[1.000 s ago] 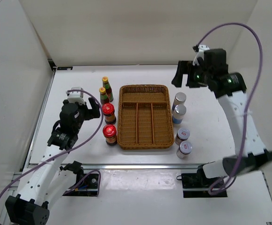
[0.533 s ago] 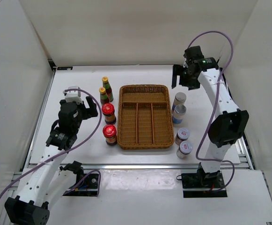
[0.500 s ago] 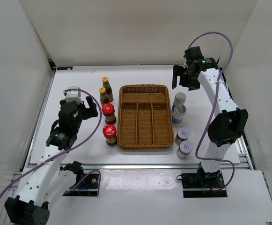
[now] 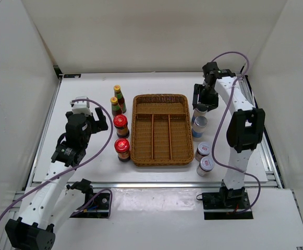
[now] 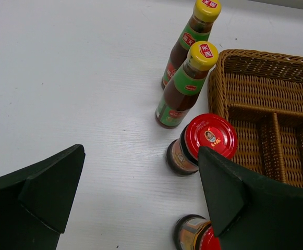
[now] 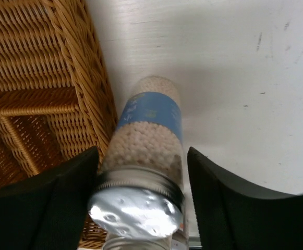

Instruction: Organize the condiment bottles

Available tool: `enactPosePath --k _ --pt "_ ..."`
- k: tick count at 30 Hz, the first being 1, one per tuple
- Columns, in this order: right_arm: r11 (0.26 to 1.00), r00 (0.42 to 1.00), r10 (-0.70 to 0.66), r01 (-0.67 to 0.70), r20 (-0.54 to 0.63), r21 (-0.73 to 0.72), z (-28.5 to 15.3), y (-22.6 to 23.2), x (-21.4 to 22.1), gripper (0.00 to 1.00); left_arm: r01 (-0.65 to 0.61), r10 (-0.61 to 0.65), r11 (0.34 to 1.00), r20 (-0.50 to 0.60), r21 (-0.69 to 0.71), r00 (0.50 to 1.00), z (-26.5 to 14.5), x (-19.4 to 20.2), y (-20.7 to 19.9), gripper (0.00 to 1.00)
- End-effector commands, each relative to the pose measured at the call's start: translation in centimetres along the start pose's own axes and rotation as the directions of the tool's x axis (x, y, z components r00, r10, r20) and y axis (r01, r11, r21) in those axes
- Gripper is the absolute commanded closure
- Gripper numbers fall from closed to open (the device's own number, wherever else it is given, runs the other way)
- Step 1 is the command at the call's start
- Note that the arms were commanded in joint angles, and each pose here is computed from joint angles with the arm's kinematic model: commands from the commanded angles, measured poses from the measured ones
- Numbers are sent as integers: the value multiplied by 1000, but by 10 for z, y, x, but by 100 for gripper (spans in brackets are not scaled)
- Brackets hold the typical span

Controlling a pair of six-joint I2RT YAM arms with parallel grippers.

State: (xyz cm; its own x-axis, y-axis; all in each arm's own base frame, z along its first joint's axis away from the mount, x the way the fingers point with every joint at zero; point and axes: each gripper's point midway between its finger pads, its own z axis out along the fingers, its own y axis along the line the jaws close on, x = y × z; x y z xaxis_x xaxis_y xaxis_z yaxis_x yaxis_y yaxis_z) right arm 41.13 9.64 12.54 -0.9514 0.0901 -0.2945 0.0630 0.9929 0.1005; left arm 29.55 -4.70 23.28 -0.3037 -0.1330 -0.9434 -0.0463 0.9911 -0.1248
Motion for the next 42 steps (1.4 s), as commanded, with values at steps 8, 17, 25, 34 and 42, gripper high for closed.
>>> enactPosePath --k 8,17,25,34,42 --pt "992 981 -42 19 190 126 -43 3 -33 66 4 -3 1000 44 -28 999 -8 -18 5 0" --pt "987 864 -144 87 483 138 -120 60 -70 86 4 -3 1000 44 -28 999 -8 -18 5 0" --pt "977 896 -180 210 406 -29 -78 121 -70 90 4 -3 999 46 -37 999 -8 -18 6 0" --pt "963 903 -193 249 383 -101 -30 149 -83 85 -1 3 999 29 -41 1000 -5 -14 6 0" --pt "970 918 -206 237 339 -53 -18 141 -81 0 -4 5 999 22 -51 1000 -3 -12 7 0"
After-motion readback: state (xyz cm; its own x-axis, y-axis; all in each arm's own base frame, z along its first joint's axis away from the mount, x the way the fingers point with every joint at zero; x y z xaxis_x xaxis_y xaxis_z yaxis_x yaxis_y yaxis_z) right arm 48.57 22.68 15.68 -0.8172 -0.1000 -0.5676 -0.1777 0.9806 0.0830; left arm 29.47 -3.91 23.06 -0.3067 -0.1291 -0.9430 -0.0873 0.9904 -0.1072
